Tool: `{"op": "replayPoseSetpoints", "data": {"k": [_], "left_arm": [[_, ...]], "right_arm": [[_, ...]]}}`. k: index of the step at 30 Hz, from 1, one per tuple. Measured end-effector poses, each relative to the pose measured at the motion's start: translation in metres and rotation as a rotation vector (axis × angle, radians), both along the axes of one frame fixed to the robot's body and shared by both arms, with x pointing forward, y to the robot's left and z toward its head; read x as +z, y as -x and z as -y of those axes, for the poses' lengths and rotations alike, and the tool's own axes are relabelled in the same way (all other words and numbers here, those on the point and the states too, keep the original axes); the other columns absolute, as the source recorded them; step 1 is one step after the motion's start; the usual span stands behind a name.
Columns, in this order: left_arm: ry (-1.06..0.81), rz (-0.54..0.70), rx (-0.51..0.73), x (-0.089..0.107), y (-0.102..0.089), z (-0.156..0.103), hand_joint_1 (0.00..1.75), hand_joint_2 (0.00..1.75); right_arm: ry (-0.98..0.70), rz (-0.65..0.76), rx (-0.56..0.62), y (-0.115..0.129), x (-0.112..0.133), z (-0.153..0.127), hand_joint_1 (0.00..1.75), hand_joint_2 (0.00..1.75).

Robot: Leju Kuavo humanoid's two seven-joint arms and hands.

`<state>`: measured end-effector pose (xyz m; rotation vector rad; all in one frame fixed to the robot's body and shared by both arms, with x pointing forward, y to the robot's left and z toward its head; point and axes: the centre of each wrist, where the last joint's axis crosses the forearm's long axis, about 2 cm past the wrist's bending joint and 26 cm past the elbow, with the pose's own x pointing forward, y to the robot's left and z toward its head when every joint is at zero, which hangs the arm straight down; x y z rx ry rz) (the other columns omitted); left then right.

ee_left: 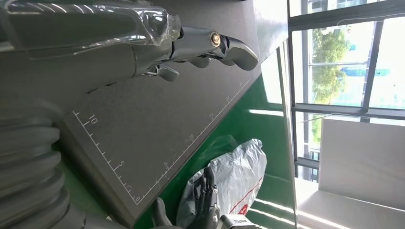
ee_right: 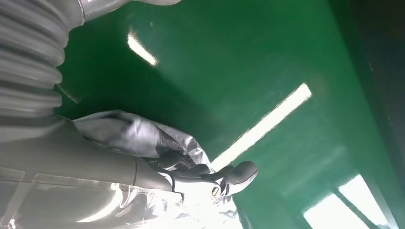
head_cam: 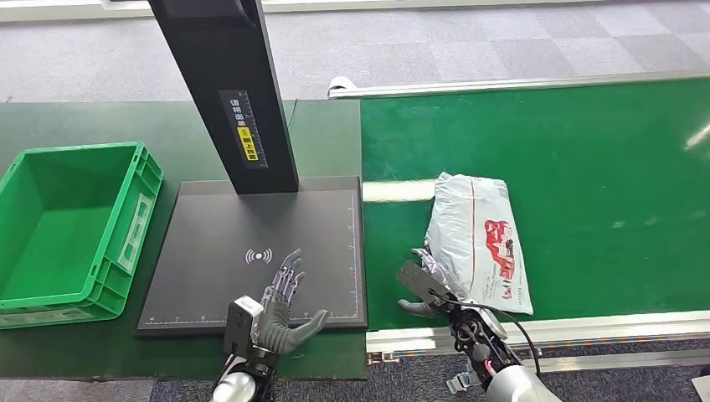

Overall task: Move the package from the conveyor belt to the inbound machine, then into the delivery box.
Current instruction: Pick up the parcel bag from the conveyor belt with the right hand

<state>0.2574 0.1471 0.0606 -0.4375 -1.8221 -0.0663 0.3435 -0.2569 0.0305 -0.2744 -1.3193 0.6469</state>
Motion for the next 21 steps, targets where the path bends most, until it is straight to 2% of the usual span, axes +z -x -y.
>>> {"op": "replayPoseSetpoints", "data": {"k": [11,21], "left_arm": [[-0.001,-0.002,0.009,0.000,0.000,-0.001,0.00,1.75],[-0.002,-0.003,0.009,0.000,0.000,-0.001,0.00,1.75]], "right_arm": [[0.088,0.040,-0.031,0.002,-0.001,0.008,0.00,1.75],[0.138,0.158,-0.051,-0.011,0.014,0.016,0.00,1.75]]}}
